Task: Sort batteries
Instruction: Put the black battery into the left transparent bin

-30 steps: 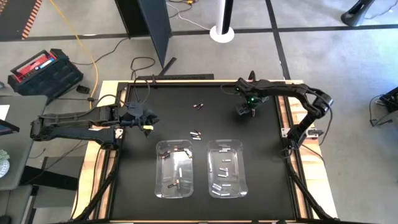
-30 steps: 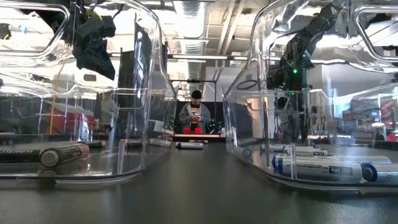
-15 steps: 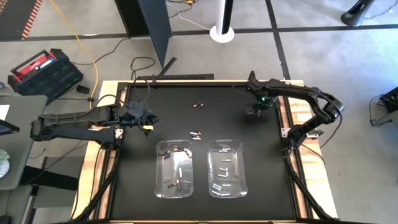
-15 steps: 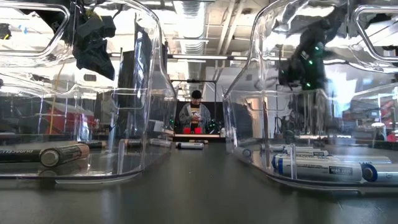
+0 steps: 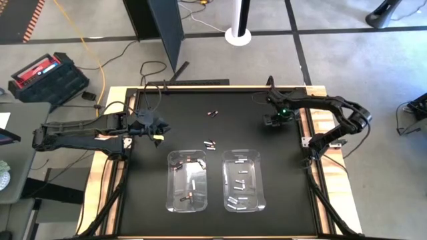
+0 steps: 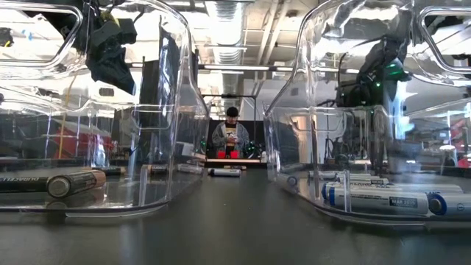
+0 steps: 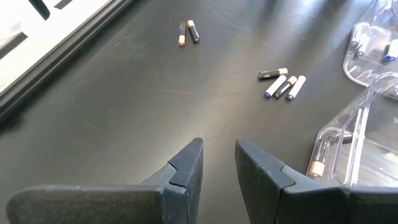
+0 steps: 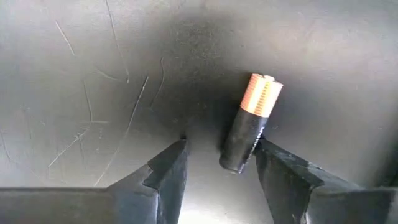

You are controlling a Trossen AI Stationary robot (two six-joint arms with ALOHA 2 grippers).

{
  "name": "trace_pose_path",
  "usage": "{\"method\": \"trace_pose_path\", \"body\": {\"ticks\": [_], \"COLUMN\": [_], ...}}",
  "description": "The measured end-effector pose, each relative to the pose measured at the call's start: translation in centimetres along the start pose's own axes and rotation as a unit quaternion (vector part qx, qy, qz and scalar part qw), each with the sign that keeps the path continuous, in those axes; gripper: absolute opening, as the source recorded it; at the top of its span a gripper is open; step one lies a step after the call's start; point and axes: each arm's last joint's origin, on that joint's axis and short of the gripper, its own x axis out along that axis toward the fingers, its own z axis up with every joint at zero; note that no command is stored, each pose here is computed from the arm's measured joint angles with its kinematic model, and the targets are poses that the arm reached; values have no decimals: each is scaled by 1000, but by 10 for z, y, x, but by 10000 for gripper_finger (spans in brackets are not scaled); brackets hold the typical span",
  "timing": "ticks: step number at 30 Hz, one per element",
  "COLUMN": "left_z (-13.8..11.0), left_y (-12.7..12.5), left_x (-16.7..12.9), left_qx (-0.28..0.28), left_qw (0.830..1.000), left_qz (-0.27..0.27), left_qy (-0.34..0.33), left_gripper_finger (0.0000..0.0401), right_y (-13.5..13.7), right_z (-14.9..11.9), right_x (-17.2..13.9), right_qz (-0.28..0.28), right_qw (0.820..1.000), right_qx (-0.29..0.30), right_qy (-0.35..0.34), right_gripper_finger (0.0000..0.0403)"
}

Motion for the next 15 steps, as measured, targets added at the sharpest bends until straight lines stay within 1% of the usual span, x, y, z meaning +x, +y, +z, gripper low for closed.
{"method": "trace_pose_path", "body": {"ticks": [6, 15], "left_z": [0, 0], "left_y": [0, 0], "left_x": [0, 0], "left_qx": [-2, -3], "left_qw": [1000, 1000], "left_qz": [0, 0], "left_qy": [0, 0], "left_gripper_finger": [91, 91], "right_y": [1, 1], "right_z": [1, 2], "right_x": [0, 1], "right_qz": [1, -3], "right_qw": [1000, 1000], "right_qx": [0, -13], "right_qy": [-7, -16], "right_gripper_finger": [180, 107]}}
